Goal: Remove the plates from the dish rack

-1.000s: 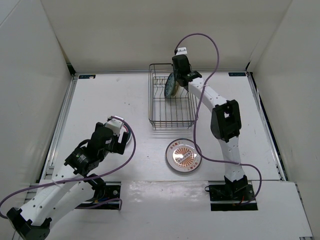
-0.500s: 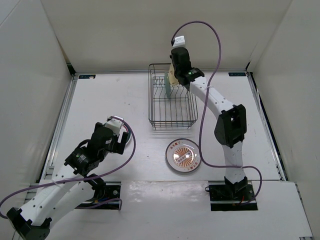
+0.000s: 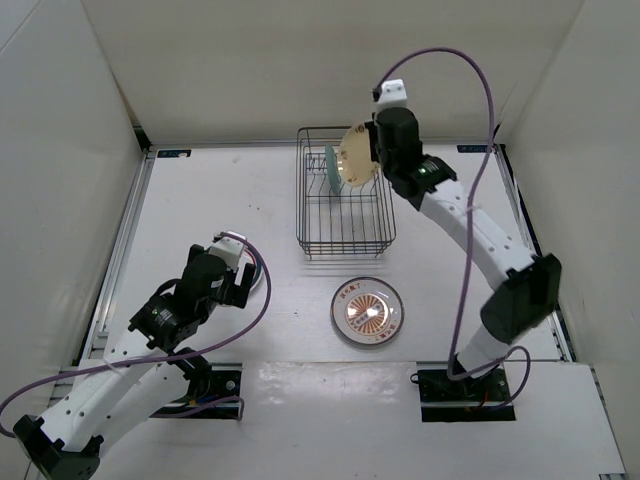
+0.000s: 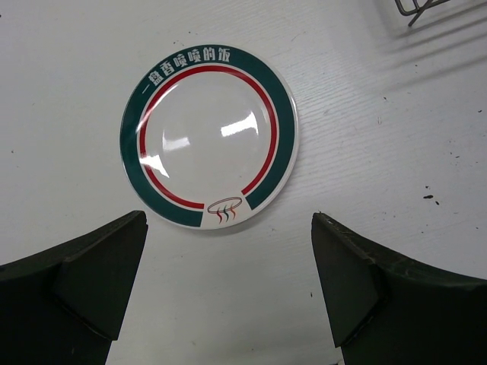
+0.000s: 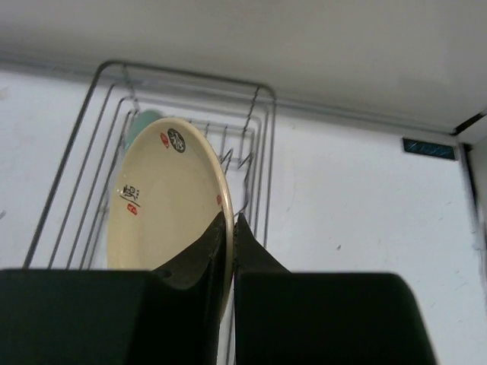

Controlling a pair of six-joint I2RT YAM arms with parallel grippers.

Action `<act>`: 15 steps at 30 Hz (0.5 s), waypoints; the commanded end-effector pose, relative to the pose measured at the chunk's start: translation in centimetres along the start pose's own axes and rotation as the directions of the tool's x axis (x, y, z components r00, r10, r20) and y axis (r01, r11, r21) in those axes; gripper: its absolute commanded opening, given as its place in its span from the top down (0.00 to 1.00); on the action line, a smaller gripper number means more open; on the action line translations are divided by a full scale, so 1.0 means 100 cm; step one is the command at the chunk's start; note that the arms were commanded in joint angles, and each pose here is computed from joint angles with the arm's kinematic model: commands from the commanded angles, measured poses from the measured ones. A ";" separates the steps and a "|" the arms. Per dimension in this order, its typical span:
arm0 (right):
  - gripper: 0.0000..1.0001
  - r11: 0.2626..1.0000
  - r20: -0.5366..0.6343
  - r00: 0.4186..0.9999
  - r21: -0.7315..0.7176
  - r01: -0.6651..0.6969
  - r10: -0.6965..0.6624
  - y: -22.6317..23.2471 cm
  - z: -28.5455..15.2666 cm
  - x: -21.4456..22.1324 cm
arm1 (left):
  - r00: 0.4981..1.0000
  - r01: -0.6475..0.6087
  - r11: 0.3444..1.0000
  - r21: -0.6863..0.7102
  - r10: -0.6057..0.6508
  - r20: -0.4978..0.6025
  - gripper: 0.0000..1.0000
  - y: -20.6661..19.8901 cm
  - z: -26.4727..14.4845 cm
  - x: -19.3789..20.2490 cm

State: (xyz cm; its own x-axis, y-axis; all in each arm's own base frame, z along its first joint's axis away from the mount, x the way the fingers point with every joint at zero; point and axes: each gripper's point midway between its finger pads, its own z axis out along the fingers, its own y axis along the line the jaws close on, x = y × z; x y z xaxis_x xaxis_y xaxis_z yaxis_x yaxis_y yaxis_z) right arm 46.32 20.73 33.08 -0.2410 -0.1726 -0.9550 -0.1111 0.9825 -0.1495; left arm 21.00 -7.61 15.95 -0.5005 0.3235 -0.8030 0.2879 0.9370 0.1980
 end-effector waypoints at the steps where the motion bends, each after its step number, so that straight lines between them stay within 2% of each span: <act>1: 1.00 0.964 -0.016 0.990 -0.227 -0.138 0.138 0.025 -0.043 0.001 | 1.000 0.003 1.000 -0.023 -0.003 0.010 0.01 0.005 -0.001 -0.001; 3: 1.00 0.935 -0.045 0.983 -0.305 -0.182 0.177 0.033 -0.069 0.015 | 1.000 0.007 1.000 -0.023 -0.006 0.011 0.01 0.005 -0.001 -0.001; 4: 1.00 0.895 -0.072 0.982 -0.403 -0.190 0.177 0.052 -0.080 0.019 | 1.000 0.007 1.000 -0.025 -0.006 0.011 0.01 0.005 -0.001 -0.001; 5: 1.00 0.882 -0.108 0.980 -0.429 -0.198 0.167 0.055 -0.088 0.038 | 1.000 0.004 1.000 -0.022 -0.004 0.009 0.01 0.005 -0.001 -0.001; 6: 1.00 0.858 -0.116 0.973 -0.460 -0.229 0.198 0.060 -0.099 0.035 | 1.000 0.003 1.000 -0.021 -0.003 0.008 0.01 0.004 -0.001 -0.001; 7: 1.00 0.791 -0.131 0.973 -0.567 -0.231 0.190 0.079 -0.118 0.035 | 1.000 0.003 1.000 -0.022 -0.002 0.005 0.01 0.004 0.000 -0.001; 8: 1.00 0.776 -0.180 0.970 -0.584 -0.238 0.162 0.088 -0.122 0.059 | 1.000 0.002 1.000 -0.027 -0.002 0.004 0.01 0.005 0.000 0.000; 10: 1.00 0.716 -0.226 0.961 -0.644 -0.269 0.158 0.107 -0.139 0.077 | 1.000 0.000 1.000 -0.029 0.000 0.003 0.01 0.005 0.000 -0.001; 13: 1.00 0.667 -0.309 0.944 -0.680 -0.305 0.116 0.132 -0.154 0.119 | 1.000 0.003 0.999 -0.036 -0.003 0.003 0.01 0.007 0.000 -0.001; 15: 1.00 0.659 -0.364 0.924 -0.668 -0.347 0.117 0.139 -0.156 0.152 | 1.000 0.002 0.999 -0.042 -0.002 0.001 0.01 0.008 0.000 0.000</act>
State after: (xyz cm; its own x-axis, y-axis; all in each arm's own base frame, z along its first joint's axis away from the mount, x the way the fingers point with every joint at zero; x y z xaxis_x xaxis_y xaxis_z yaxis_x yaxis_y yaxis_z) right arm 28.39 28.59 21.78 -0.5379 -0.1126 -0.8355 -0.6048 0.7419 0.2894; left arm 21.08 -7.39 15.98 -0.5009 0.3242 -0.8025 0.2769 0.9385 0.2063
